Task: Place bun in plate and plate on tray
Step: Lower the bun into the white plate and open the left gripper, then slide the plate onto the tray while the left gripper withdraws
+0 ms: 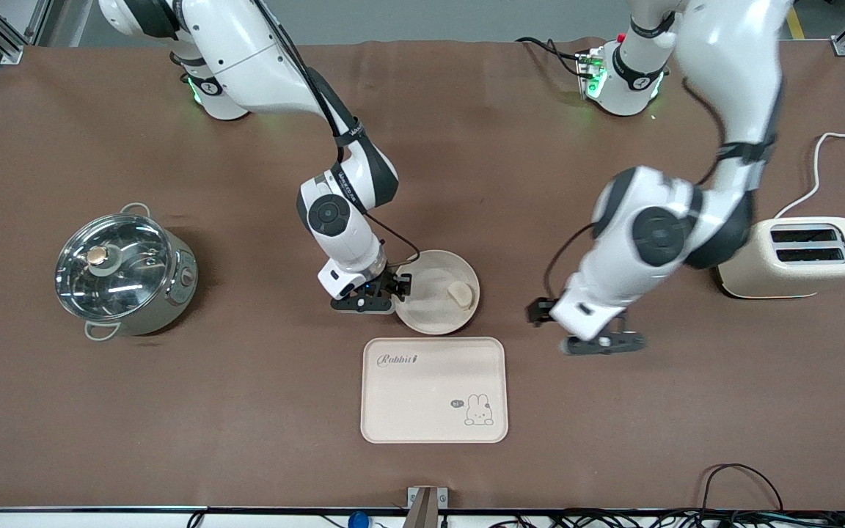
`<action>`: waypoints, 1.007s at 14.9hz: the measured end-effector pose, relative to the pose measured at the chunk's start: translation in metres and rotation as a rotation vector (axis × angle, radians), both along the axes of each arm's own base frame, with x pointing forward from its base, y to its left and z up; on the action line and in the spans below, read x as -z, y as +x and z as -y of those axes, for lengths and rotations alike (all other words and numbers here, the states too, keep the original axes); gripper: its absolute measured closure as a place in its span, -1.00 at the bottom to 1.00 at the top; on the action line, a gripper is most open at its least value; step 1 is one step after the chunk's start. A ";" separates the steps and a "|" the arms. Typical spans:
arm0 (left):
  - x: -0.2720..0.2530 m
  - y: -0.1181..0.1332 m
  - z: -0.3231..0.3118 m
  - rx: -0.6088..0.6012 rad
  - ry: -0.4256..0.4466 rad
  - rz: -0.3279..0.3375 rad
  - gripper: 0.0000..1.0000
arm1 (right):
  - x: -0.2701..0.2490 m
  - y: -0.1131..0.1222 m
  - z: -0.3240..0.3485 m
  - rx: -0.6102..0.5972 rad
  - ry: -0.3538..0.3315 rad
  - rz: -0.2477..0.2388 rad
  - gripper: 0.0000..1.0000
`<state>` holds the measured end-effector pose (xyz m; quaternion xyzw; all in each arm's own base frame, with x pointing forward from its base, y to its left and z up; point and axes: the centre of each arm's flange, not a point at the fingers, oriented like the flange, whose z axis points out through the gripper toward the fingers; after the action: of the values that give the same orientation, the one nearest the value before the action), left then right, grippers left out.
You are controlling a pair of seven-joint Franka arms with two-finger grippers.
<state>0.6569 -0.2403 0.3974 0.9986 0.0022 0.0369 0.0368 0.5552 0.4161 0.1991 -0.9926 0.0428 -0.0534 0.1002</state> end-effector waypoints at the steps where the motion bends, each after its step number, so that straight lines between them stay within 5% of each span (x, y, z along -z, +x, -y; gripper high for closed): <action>1: -0.025 0.002 -0.027 0.032 0.017 0.014 -1.00 | 0.001 -0.001 -0.001 -0.002 0.000 -0.002 -0.07; 6: -0.144 -0.033 -0.113 0.053 0.078 -0.002 -1.00 | 0.004 -0.007 -0.004 -0.010 -0.003 -0.010 0.92; 15: -0.236 -0.103 -0.128 0.082 0.120 -0.017 -1.00 | -0.051 -0.007 -0.012 -0.017 0.048 0.042 0.92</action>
<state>0.5536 -0.1121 0.6338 0.9986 -0.0408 0.0269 -0.0214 0.5483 0.4276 0.2497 -0.9889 0.0334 -0.0723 0.1251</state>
